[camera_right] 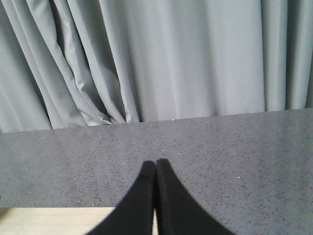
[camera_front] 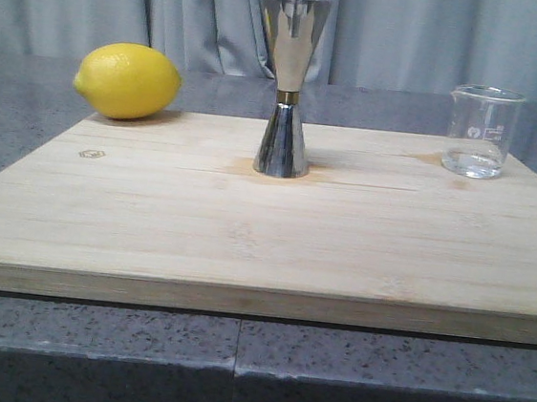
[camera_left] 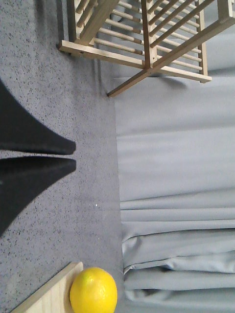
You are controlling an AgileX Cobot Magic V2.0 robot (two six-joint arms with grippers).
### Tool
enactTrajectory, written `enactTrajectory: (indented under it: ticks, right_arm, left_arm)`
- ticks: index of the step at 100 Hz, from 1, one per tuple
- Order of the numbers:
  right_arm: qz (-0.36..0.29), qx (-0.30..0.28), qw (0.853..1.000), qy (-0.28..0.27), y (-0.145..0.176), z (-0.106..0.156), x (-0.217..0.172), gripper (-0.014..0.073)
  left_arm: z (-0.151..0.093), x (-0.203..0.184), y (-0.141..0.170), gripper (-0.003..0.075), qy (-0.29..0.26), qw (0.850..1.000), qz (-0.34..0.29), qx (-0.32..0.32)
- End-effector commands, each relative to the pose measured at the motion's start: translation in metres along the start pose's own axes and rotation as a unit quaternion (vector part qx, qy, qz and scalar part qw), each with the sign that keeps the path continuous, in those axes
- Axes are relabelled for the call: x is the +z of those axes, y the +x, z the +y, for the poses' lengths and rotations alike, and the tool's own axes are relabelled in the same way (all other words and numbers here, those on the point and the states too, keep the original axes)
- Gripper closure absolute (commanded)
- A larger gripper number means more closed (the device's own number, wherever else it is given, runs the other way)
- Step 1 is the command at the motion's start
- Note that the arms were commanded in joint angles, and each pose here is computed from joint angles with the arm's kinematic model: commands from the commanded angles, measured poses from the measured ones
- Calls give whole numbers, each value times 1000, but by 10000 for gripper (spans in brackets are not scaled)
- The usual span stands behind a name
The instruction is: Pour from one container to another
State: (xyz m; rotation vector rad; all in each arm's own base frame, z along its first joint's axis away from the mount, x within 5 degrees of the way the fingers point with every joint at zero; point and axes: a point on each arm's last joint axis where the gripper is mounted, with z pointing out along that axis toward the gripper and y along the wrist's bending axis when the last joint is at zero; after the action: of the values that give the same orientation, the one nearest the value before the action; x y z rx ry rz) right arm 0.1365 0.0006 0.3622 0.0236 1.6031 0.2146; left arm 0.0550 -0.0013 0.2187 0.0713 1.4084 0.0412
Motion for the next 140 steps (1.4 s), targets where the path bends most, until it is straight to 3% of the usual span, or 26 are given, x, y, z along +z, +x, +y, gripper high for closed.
enactTrajectory:
  ticks: [1, 20, 30, 36, 51, 61, 79, 96, 104, 124, 140]
  right_arm:
    - [-19, -14, 1000, 16, -10, -1, -3, 666]
    - [-13, 3, 999, -43, -7, 12, -9, 666]
    - [6, -34, 992, -123, 1, 29, -18, 666]
    - [0, -39, 991, -129, 3, 32, -22, 666]
    - [-51, -3, 996, -72, 8, 22, -29, 666]
    - [-91, -41, 993, -64, 16, 22, -38, 666]
    - [-139, -35, 989, -38, 30, 16, -50, 666]
    - [-182, -67, 981, 1, 44, 10, -60, 666]
    - [-205, -51, 977, 29, 51, 4, -66, 667]
    - [-209, -30, 972, 99, 75, -10, -78, 667]
    - [-196, -19, 975, 107, 92, -13, -82, 667]
  left_arm:
    - [0, -2, 1, 739, -1, 999, -38, -11]
    - [0, -2, 1, 739, -1, 999, -38, -11]
    - [0, -2, 1, 739, -1, 999, -38, -11]
    - [0, -2, 1, 739, -1, 999, -38, -11]
    - [0, -2, 1, 739, -1, 999, -38, -11]
    - [0, -2, 1, 739, -1, 999, -38, -11]
    - [0, -2, 1, 739, -1, 999, -38, -11]
    - [0, -2, 1, 739, -1, 999, -38, -11]
    - [0, -2, 1, 739, -1, 999, -38, -11]
    - [0, -2, 1, 739, -1, 999, -38, -11]
    - [0, -2, 1, 739, -1, 999, -38, -11]
